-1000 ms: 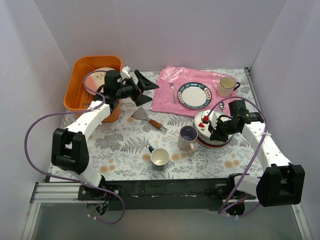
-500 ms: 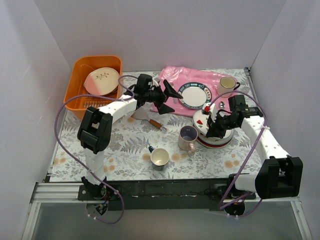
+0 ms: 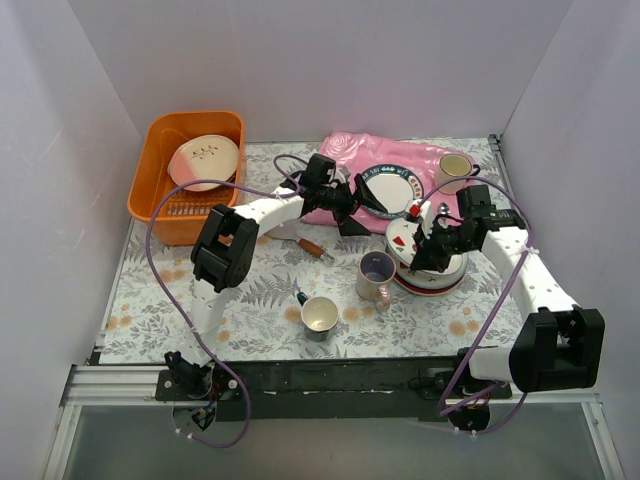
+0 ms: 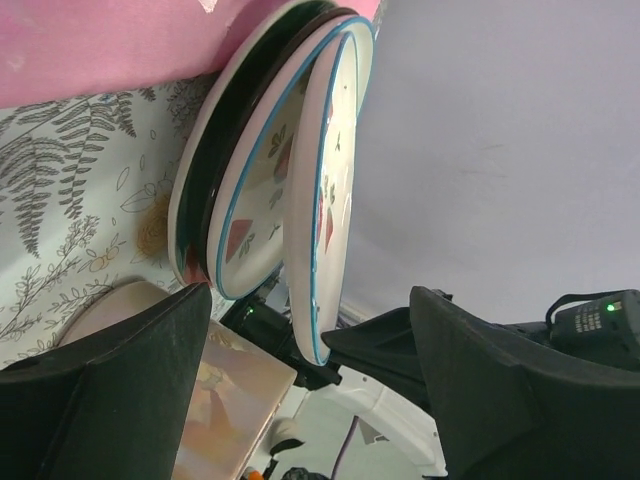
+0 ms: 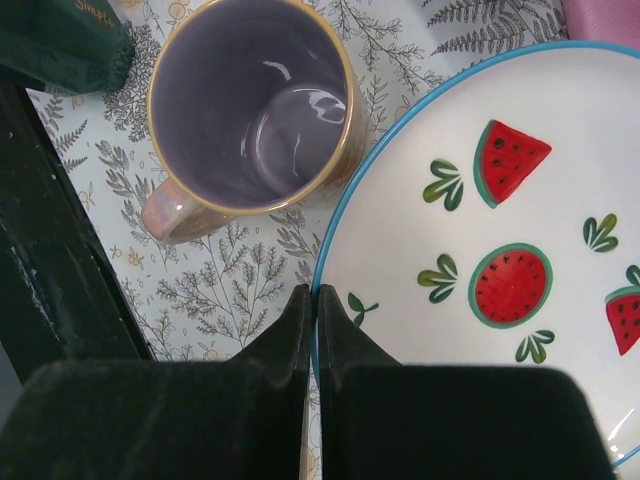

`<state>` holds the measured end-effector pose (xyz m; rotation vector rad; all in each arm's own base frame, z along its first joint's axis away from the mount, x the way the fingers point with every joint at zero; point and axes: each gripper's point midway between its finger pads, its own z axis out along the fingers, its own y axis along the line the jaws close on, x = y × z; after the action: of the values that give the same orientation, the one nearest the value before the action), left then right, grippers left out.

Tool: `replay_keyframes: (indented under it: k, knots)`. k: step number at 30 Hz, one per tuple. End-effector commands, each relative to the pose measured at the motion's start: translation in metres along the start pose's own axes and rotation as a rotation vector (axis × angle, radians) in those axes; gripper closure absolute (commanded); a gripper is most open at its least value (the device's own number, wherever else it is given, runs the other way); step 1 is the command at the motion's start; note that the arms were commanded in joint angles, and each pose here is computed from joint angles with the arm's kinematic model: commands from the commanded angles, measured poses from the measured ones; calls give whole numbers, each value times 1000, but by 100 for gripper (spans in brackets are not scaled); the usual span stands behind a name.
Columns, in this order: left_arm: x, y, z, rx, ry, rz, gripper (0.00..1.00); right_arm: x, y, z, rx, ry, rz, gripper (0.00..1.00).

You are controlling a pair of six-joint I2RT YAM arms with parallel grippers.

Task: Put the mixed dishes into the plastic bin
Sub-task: Pick up the plate at the center of the board.

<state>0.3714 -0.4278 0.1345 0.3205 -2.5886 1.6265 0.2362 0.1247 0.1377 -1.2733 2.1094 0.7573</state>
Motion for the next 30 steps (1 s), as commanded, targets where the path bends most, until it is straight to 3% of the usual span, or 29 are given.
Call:
replay_keyframes:
  k: [1, 23, 30]
  knots:
    - [15, -22, 1, 31, 61, 42, 21, -44, -26, -9, 72, -117, -115, 99]
    - [33, -28, 23, 54, 160, 52, 39, -75, -37, 7, 59, -128, -126, 99]
    - [37, -34, 28, 66, 181, 72, 54, -76, -35, 11, 60, -124, -130, 99]
